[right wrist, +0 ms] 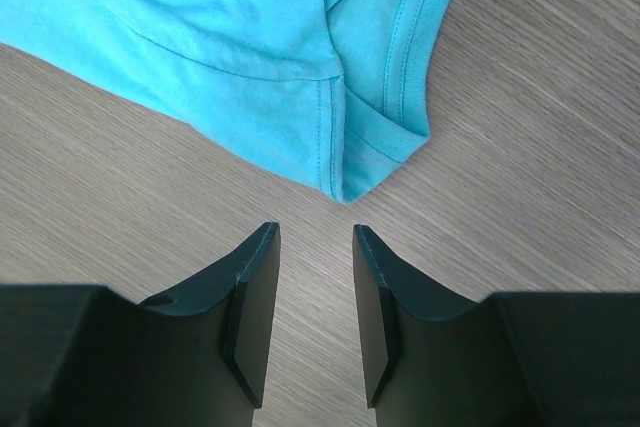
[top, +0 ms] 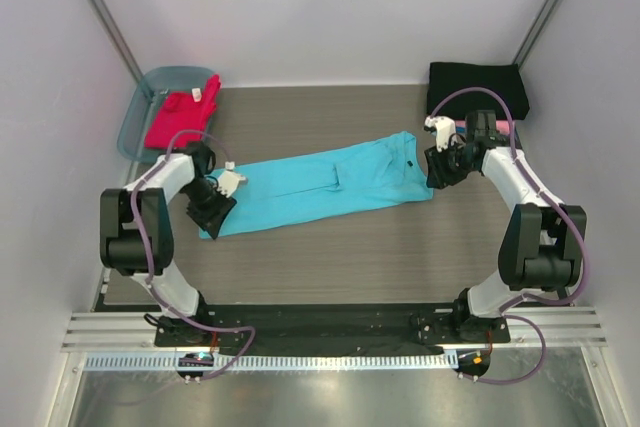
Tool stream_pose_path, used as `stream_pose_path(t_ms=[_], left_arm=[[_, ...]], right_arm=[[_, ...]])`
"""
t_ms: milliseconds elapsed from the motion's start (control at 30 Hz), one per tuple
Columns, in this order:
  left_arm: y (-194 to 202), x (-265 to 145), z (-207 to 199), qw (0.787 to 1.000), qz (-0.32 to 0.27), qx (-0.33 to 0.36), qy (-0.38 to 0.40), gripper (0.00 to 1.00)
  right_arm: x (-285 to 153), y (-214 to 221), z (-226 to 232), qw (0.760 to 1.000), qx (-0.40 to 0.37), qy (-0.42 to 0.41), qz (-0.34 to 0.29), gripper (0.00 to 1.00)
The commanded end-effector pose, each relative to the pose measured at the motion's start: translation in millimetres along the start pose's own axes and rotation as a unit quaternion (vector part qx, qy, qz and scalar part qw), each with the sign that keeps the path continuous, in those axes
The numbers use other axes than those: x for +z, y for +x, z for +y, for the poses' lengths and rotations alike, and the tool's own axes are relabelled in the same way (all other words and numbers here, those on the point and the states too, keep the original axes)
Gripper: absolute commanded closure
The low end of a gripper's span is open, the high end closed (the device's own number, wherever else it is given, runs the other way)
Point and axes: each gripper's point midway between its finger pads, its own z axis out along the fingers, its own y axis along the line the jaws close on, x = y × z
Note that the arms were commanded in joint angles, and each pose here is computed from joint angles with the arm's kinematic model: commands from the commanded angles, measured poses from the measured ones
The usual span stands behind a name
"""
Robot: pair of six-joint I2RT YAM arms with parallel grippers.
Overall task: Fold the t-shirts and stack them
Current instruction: Fold the tshirt
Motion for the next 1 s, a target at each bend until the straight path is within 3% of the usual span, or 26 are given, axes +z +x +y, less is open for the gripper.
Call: stream_pose_path(t_ms=[0,167,267,300,400,667,967], left_arm=[[-11,18,10,1.0,0.007,0.026,-0.016,0.55],[-6,30,12,0.999,0.03,0.02,-0.005,0.6],[5,32,3,0.999,0.04,0.02,0.002,0.79],[8,32,0,0.999,0.041,0.021,0.007,0.92],[20,30,-14,0.998,0.057,0.022,0.022,0.97],[50,23,-23,0.994,0.094,0.058,0.0,1.0],[62,29,-30,0.995,0.095,0.043,-0.003,1.0]], right_arm=[[-7,-12,3,1.0,0.001,-0.003,-0.019,0.59],[-10,-12,2,1.0,-0.002,0.003,-0.019,0.59],[-10,-11,1,1.0,-0.003,0.004,-0.018,0.59],[-10,-14,-1,1.0,-0.004,0.009,-0.021,0.59],[-3,-19,-13,0.999,0.007,0.029,-0.025,0.59],[38,-46,-52,0.999,0.008,0.043,-0.013,0.59],[77,-86,-65,0.999,-0.018,0.035,-0.019,0.54]])
